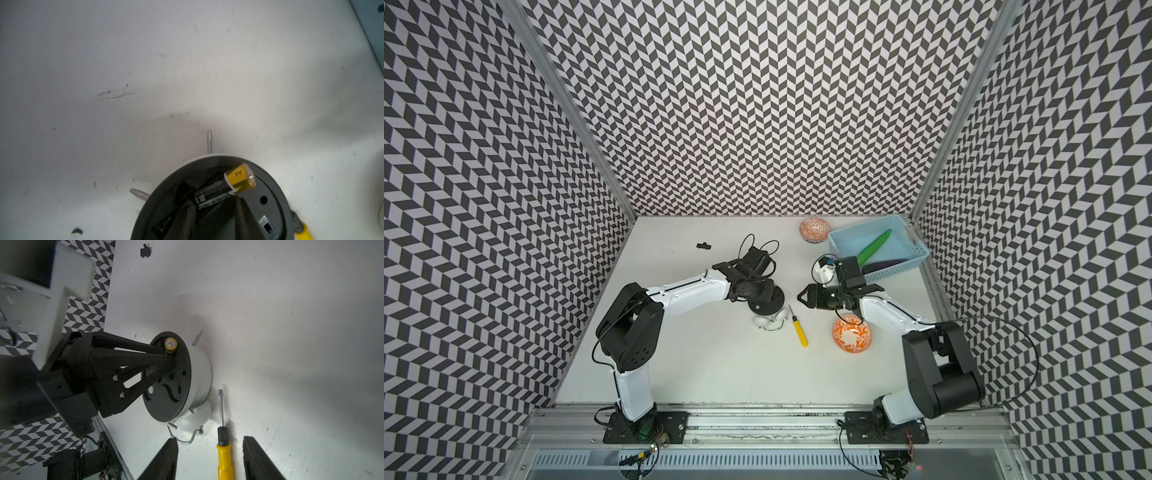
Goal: Remove the battery from the alarm
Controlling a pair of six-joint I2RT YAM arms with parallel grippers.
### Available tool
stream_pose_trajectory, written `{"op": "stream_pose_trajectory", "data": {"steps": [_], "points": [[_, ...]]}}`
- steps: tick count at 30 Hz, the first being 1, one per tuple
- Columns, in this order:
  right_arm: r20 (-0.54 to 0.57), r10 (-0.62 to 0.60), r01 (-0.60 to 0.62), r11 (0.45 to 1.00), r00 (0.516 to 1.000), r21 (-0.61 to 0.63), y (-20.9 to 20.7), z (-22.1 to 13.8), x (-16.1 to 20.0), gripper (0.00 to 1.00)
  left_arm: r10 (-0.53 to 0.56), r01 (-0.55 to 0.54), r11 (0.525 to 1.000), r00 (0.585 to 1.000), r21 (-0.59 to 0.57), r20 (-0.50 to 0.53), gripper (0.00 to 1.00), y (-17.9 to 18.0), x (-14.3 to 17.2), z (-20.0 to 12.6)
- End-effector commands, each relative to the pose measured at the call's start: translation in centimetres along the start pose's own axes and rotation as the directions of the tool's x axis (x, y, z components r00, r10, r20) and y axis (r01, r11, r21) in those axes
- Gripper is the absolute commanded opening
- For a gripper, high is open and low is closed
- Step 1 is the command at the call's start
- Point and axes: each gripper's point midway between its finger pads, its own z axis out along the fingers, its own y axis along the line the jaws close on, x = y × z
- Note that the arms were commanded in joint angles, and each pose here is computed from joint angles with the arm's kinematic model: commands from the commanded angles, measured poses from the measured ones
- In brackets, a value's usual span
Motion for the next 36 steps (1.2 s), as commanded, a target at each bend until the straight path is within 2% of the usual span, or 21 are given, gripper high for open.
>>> {"op": "stream_pose_trajectory", "data": {"steps": [1, 5, 11, 17, 20, 27, 29, 32, 36], "points": [[0.074, -0.079, 0.084, 0.995, 0.994, -0.061, 2.4, 0.2, -3.0, 0.54, 0.059, -0.061, 0.995, 0.998, 0.074, 0.029, 0.30, -1.4, -0.7, -0.4], [0.081, -0.073, 0.082, 0.990, 0.994, -0.119, 3.6, 1.0, -4.3, 0.52, 0.065, -0.072, 0.984, 0.997, 0.161, 0.045, 0.28, -2.3, -0.4, -0.5], [0.054, -0.046, 0.057, 0.974, 0.997, -0.220, 4.9, 3.2, -5.7, 0.44, 0.045, -0.051, 0.981, 0.998, 0.186, 0.039, 0.26, -1.7, 0.3, 0.0], [0.009, -0.080, 0.080, 0.961, 0.997, -0.264, 6.4, 5.6, -5.7, 0.45, 0.045, -0.055, 0.976, 0.998, 0.210, 0.051, 0.25, -1.8, 0.2, -0.2], [-0.005, -0.071, 0.068, 0.968, 0.997, -0.243, 6.2, 6.7, -5.5, 0.46, 0.047, -0.057, 0.975, 0.998, 0.214, 0.052, 0.25, -1.8, 0.2, -0.2], [-0.051, -0.035, 0.022, 0.971, 0.998, -0.240, 5.1, 8.5, -4.4, 0.32, 0.043, -0.055, 0.975, 0.997, 0.214, 0.061, 0.25, -1.6, 0.1, -0.4], [-0.054, -0.033, 0.019, 0.970, 0.998, -0.242, 5.1, 8.5, -4.3, 0.24, 0.039, -0.052, 0.975, 0.997, 0.215, 0.064, 0.25, -1.6, 0.0, -0.5], [-0.023, -0.038, 0.031, 0.973, 0.999, -0.229, 5.2, 7.5, -5.1, 0.09, 0.034, -0.051, 0.977, 0.996, 0.209, 0.087, 0.32, -1.6, -0.7, -1.4], [0.064, -0.044, 0.057, 0.977, 0.997, -0.204, 5.4, 4.0, -7.3, 0.07, 0.028, -0.061, 0.979, 0.985, 0.193, 0.170, 0.52, -1.7, -2.8, -4.8]]}}
